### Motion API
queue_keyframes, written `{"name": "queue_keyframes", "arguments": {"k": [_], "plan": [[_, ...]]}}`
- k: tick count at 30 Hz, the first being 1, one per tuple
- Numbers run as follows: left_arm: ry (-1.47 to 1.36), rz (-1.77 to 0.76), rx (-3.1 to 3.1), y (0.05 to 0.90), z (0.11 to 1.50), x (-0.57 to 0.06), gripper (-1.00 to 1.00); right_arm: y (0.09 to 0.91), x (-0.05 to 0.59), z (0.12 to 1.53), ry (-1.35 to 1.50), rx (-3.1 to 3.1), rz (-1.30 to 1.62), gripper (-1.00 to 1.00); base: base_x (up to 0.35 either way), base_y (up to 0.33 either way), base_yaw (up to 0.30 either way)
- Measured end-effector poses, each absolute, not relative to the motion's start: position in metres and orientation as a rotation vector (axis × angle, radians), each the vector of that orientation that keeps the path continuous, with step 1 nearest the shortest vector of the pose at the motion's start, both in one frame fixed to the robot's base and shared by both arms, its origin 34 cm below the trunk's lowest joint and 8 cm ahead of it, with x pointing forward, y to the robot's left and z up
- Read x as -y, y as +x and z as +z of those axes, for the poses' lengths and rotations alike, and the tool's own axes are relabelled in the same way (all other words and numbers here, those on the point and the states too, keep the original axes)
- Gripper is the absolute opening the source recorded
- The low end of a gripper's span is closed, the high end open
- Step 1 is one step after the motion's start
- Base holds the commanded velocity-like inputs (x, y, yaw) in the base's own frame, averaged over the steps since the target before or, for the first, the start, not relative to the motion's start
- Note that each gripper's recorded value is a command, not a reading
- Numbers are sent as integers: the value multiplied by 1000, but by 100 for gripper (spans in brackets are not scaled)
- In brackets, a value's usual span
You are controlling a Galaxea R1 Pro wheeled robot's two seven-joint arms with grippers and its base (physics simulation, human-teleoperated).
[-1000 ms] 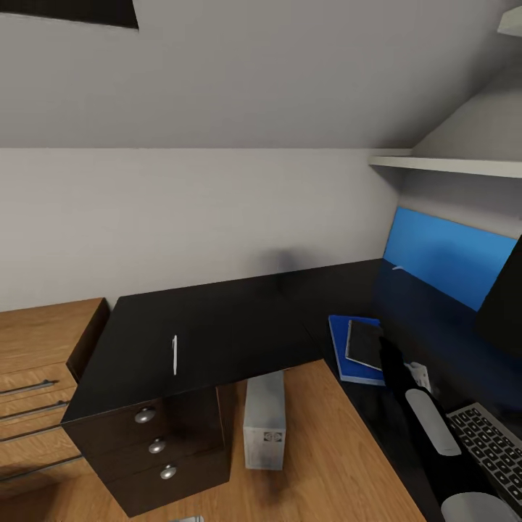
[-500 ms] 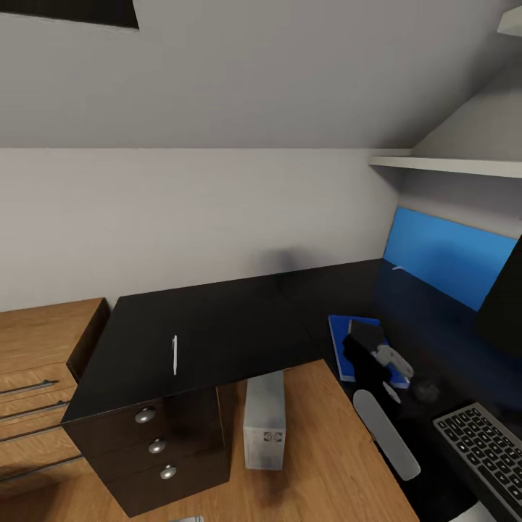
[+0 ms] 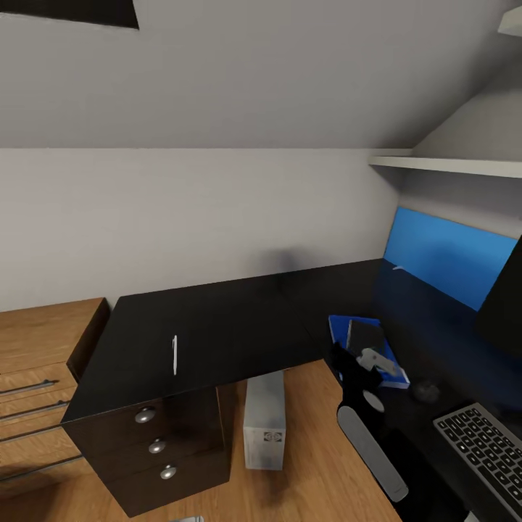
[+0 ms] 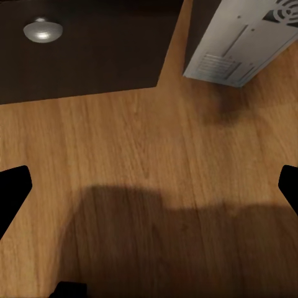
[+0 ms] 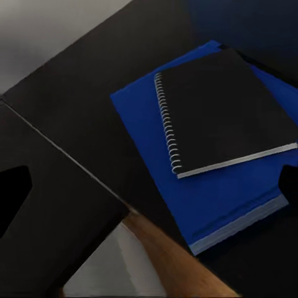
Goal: In the bedroom, organize the workspace by keeping the computer under the desk, ensuring the monitor is on the desk, placing the keyboard on the desk next to the monitor, placing the mouse on the desk next to the keyboard, moving the folder from the swivel chair onto the desk next to the mouse, stacking the notebook on top of the folder with the pen on top of the notebook, and positioning the swivel chair next to the desk.
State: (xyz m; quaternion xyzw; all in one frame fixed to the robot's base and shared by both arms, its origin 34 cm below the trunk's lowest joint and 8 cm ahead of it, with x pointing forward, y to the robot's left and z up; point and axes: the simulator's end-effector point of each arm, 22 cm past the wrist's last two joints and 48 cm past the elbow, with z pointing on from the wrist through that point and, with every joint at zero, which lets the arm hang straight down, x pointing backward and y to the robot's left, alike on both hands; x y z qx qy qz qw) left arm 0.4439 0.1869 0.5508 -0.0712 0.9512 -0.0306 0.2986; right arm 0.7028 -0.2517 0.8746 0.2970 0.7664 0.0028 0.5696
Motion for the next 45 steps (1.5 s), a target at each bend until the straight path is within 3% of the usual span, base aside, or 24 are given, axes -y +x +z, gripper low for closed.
{"name": "queue_keyframes", "arguments": {"k": [6, 22, 34, 45], "plan": [[-190, -80, -2529, 443, 550, -187, 100, 698, 217, 868, 604, -1833, 32, 100, 0, 0, 199], [-192, -74, -2535, 442, 548, -188, 100, 697, 211, 864, 581, -1842, 30, 100, 0, 0, 252], [-193, -72, -2536, 441, 548, -188, 100, 696, 205, 867, 543, -1833, 24, 100, 0, 0, 32], [-196, -72, -2535, 442, 548, -189, 100, 696, 204, 867, 539, -1831, 21, 100, 0, 0, 249]]}}
